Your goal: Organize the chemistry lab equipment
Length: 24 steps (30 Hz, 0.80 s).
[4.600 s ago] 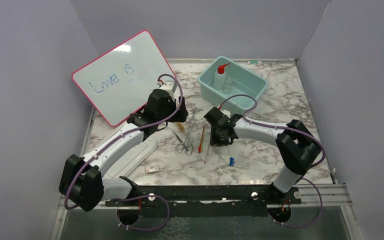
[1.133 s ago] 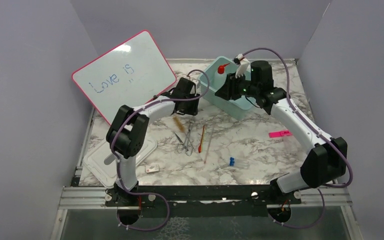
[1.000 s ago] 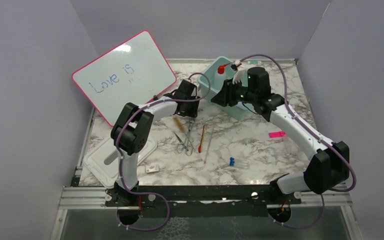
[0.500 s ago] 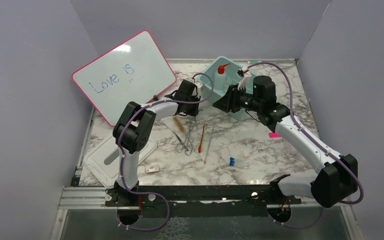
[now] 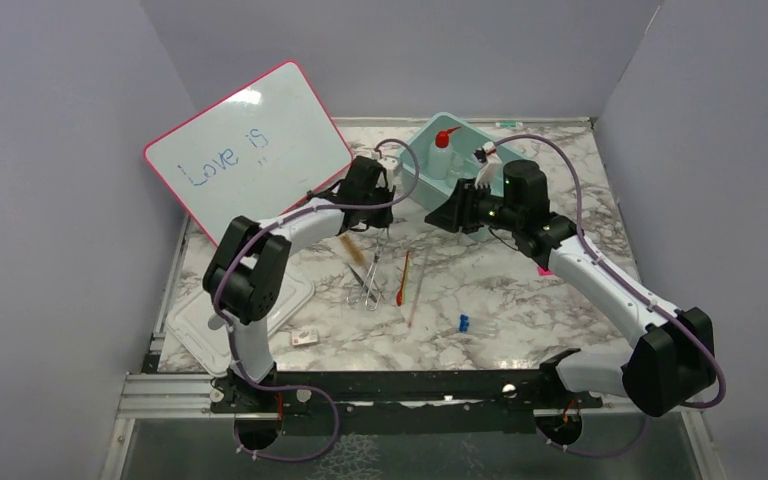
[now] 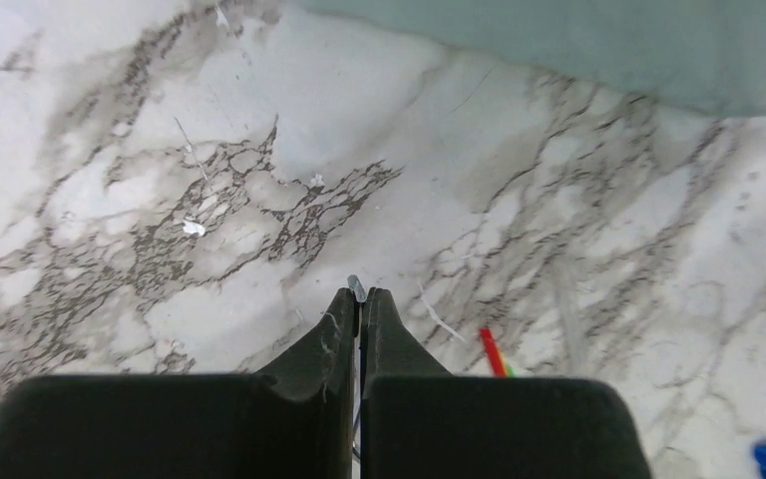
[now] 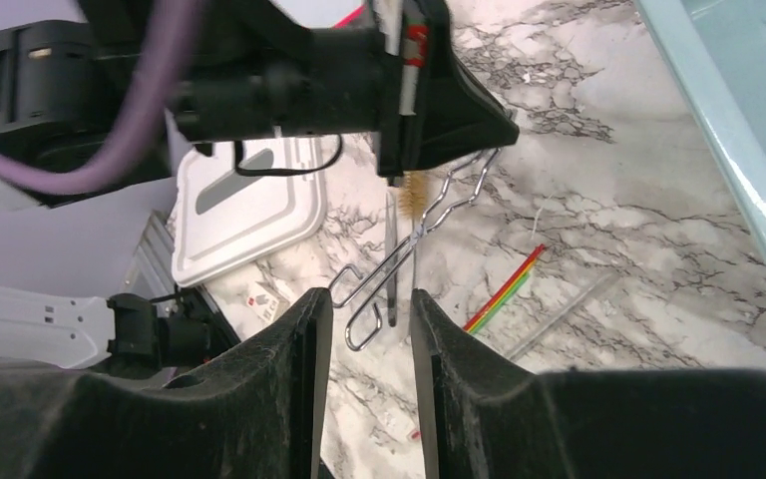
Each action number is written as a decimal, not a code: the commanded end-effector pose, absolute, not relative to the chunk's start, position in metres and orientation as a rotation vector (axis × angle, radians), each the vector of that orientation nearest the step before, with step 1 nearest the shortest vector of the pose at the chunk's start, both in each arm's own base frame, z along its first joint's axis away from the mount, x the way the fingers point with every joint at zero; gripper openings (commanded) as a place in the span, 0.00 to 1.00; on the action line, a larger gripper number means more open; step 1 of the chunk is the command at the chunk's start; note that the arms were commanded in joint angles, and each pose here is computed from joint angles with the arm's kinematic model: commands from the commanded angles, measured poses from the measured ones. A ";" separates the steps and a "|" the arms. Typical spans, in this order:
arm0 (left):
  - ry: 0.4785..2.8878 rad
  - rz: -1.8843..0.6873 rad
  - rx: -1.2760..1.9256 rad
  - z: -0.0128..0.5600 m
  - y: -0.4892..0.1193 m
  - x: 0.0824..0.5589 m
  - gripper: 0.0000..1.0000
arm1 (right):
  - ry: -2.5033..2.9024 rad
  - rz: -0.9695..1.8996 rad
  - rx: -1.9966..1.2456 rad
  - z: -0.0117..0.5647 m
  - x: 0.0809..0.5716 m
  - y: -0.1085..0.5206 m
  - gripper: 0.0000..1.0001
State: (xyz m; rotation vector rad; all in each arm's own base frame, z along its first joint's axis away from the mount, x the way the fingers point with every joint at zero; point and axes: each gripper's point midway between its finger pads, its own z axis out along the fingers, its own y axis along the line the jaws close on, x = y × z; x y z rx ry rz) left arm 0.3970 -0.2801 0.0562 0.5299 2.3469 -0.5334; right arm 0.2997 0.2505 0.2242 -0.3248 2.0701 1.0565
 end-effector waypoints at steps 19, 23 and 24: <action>1.917 -0.760 0.072 0.282 -0.256 0.373 0.00 | 2.033 1.386 -0.312 0.231 0.294 0.357 0.66; 1.895 -0.795 0.057 0.294 -0.257 0.370 0.00 | 2.029 1.417 -0.277 0.232 0.300 0.370 0.60; 1.891 -0.804 0.055 0.296 -0.258 0.369 0.00 | 2.025 1.433 -0.268 0.233 0.302 0.373 0.56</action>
